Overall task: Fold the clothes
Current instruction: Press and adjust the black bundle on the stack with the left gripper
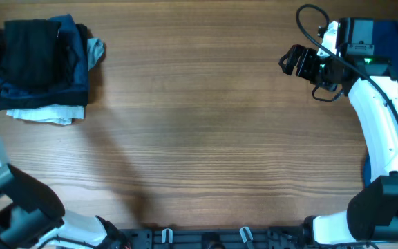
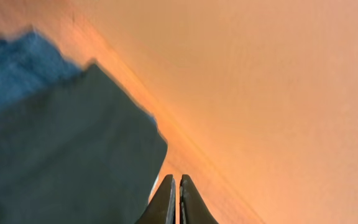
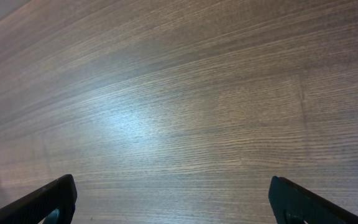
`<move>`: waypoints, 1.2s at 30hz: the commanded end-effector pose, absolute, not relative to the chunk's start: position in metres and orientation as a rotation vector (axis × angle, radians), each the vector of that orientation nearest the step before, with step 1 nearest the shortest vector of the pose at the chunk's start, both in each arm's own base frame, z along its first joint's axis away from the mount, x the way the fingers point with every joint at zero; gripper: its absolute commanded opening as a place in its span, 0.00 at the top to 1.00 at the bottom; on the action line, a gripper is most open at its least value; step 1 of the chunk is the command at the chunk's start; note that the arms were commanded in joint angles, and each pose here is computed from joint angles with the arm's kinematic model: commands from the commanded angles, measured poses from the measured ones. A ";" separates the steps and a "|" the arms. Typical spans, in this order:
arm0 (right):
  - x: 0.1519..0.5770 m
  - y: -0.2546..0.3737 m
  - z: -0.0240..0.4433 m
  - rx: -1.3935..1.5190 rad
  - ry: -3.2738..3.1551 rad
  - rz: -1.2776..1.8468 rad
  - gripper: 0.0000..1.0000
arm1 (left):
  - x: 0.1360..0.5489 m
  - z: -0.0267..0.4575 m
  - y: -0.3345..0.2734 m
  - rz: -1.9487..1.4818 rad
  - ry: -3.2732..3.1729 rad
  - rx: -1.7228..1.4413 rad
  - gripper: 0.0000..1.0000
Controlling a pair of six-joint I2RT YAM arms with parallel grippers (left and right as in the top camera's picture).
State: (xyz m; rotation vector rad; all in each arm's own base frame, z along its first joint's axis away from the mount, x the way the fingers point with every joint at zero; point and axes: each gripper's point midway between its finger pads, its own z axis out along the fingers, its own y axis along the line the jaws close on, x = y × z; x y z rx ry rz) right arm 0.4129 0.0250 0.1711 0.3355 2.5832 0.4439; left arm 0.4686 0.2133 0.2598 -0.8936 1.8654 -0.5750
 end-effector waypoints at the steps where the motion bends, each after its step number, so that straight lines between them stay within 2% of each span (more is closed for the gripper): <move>1: 0.415 0.022 0.168 0.317 2.588 0.411 0.00 | 0.487 0.191 0.184 -0.710 2.012 -0.959 0.96; 9: 0.415 0.022 0.168 0.318 2.588 0.411 0.00 | 0.496 0.113 0.163 -0.876 2.136 -1.024 0.96; 12: 0.415 0.022 0.168 0.317 2.588 0.411 0.00 | 0.496 0.112 0.164 -0.885 2.138 -0.993 0.96; 16: 0.415 0.022 0.168 0.317 2.588 0.411 0.00 | 0.501 0.164 0.166 -0.931 2.035 -0.847 0.96; 19: 0.415 0.022 0.168 0.317 2.588 0.411 0.00 | 0.493 0.221 0.179 -0.855 1.939 -0.762 0.96; 24: 0.415 0.022 0.168 0.317 2.588 0.411 0.00 | 0.481 0.245 0.207 -0.727 1.875 -0.838 0.96; 36: 0.415 0.022 0.168 0.317 2.588 0.411 0.00 | 0.461 0.127 0.263 -0.537 1.993 -1.235 0.96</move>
